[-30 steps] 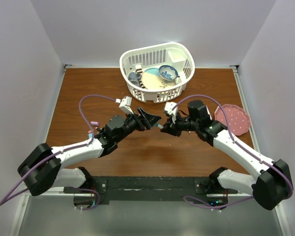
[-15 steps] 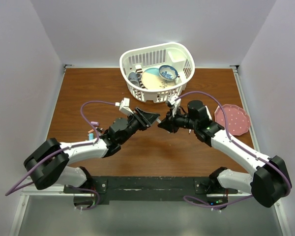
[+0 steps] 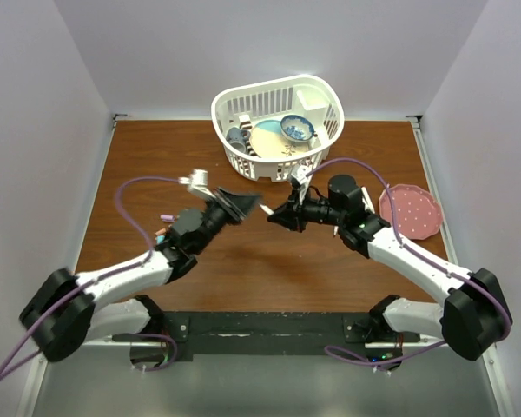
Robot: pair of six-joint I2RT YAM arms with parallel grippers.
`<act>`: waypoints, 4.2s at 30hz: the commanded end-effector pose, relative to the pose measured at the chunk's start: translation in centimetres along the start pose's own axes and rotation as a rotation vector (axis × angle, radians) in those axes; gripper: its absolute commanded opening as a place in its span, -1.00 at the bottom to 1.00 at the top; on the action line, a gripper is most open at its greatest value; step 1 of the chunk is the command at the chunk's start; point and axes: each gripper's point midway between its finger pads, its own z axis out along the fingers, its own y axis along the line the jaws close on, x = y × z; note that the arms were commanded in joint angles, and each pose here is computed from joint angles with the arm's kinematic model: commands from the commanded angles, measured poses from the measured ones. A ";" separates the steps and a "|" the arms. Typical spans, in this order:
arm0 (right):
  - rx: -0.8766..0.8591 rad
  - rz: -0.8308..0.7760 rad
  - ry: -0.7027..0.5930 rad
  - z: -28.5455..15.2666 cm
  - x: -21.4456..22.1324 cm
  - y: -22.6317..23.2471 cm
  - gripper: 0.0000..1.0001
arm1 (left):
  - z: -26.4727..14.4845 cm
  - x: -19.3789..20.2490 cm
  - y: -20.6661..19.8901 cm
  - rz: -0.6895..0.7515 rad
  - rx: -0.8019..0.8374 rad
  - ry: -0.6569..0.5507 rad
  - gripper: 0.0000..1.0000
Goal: Open the pen caps
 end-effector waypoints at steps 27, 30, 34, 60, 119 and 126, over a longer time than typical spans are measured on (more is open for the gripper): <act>0.317 -0.040 0.593 -9.4 9.2 -11.7 -1.00 | -11.3 -4.9 23.8 0.090 -0.902 0.089 -0.95; 0.341 0.004 0.612 -10.2 9.7 -12.6 -1.00 | -11.6 -4.5 25.5 0.104 -0.971 0.118 -0.85; 0.368 0.029 0.626 -10.6 10.3 -13.3 -1.00 | -11.4 -4.4 26.6 0.118 -1.007 0.128 -0.55; 0.798 0.290 0.683 -17.2 14.6 -21.5 -0.75 | -7.8 -8.7 15.1 0.364 -0.488 0.036 0.23; 0.044 0.070 0.440 -13.0 7.4 -9.1 0.05 | 0.0 2.0 22.8 0.920 -0.712 0.702 -0.71; -0.134 0.048 0.368 -12.8 7.4 -5.3 0.16 | -2.3 4.5 19.1 0.790 -0.567 0.736 -1.00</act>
